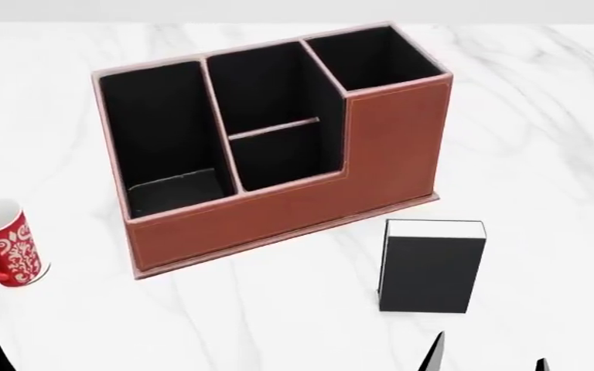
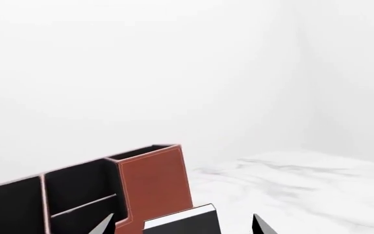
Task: Pick up the book and place it in the back compartment of the caddy.
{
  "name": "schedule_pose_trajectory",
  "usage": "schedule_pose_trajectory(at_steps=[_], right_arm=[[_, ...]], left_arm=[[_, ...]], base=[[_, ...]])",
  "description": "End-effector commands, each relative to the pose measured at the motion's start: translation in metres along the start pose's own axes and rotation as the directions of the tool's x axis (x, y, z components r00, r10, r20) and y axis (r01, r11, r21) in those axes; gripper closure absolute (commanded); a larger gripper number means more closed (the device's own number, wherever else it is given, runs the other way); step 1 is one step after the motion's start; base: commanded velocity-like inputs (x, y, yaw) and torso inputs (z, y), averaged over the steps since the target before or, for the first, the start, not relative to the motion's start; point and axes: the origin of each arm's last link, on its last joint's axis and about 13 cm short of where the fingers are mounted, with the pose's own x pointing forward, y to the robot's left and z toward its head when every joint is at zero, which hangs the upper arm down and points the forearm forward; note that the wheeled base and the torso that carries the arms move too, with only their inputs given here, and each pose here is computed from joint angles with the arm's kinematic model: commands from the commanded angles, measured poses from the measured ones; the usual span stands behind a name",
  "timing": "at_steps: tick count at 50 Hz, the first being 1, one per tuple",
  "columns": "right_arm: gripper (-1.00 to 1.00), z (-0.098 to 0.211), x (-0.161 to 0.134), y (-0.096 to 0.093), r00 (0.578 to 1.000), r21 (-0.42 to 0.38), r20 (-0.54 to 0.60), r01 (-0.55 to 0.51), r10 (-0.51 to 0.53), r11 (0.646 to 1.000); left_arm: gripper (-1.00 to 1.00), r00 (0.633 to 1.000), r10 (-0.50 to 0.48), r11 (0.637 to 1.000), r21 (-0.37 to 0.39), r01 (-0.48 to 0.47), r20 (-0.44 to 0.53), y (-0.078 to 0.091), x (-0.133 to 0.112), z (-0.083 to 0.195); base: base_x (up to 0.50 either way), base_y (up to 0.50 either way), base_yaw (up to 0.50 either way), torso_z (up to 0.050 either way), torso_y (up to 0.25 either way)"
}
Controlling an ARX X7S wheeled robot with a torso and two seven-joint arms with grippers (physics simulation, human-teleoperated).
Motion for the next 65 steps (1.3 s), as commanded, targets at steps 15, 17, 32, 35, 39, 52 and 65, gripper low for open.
schedule_pose_trajectory(at_steps=[15, 17, 32, 35, 39, 52, 65], right_arm=[[-1.0, -0.0001, 0.0004, -0.0001, 1.0, 0.004, -0.002, 0.001, -0.001, 1.0], [-1.0, 0.0, 0.0004, -0.0002, 1.0, 0.004, -0.001, 0.001, -0.001, 1.0], [-1.0, -0.0003, 0.0002, 0.0, 1.0, 0.003, -0.001, 0.0, 0.0, 1.0], [-1.0, -0.0005, 0.0003, 0.0, 1.0, 0.003, -0.001, 0.0, 0.0, 1.0], [-1.0, -0.0004, 0.0004, 0.0003, 1.0, 0.002, -0.001, -0.001, 0.001, 1.0], [-1.0, -0.001, -0.0003, 0.0012, 1.0, -0.003, 0.003, -0.01, 0.01, 1.0], [-1.0, -0.0006, 0.0002, 0.0009, 1.0, 0.001, 0.003, -0.008, 0.008, 1.0]], left_arm=[[-1.0, 1.0, 0.005, 1.0, -0.003, -0.005, 0.0, 0.0011, 0.0004, -0.001], [-1.0, 1.0, 0.005, 1.0, -0.004, -0.005, 0.001, 0.0011, 0.0004, -0.0006], [-1.0, 1.0, 0.006, 1.0, -0.005, -0.006, 0.002, 0.001, 0.0003, 0.0], [-1.0, 1.0, 0.006, 1.0, -0.004, -0.006, 0.003, 0.001, 0.0002, 0.0001], [-1.0, 1.0, 0.007, 1.0, -0.005, -0.007, 0.003, 0.0011, 0.0003, -0.0002], [-1.0, 1.0, 0.005, 1.0, -0.003, -0.005, -0.002, 0.0004, -0.0002, -0.0008], [-1.0, 1.0, 0.008, 1.0, -0.005, -0.008, -0.001, 0.0007, 0.0004, -0.0002]], base=[[0.0, -0.13, 0.0, 0.0, 0.0], [0.0, -0.13, 0.0, 0.0, 0.0], [0.0, -0.13, 0.0, 0.0, 0.0], [0.0, -0.13, 0.0, 0.0, 0.0], [0.0, -0.12, 0.0, 0.0, 0.0], [0.0, -0.14, 0.0, 0.0, 0.0], [0.0, -0.14, 0.0, 0.0, 0.0]])
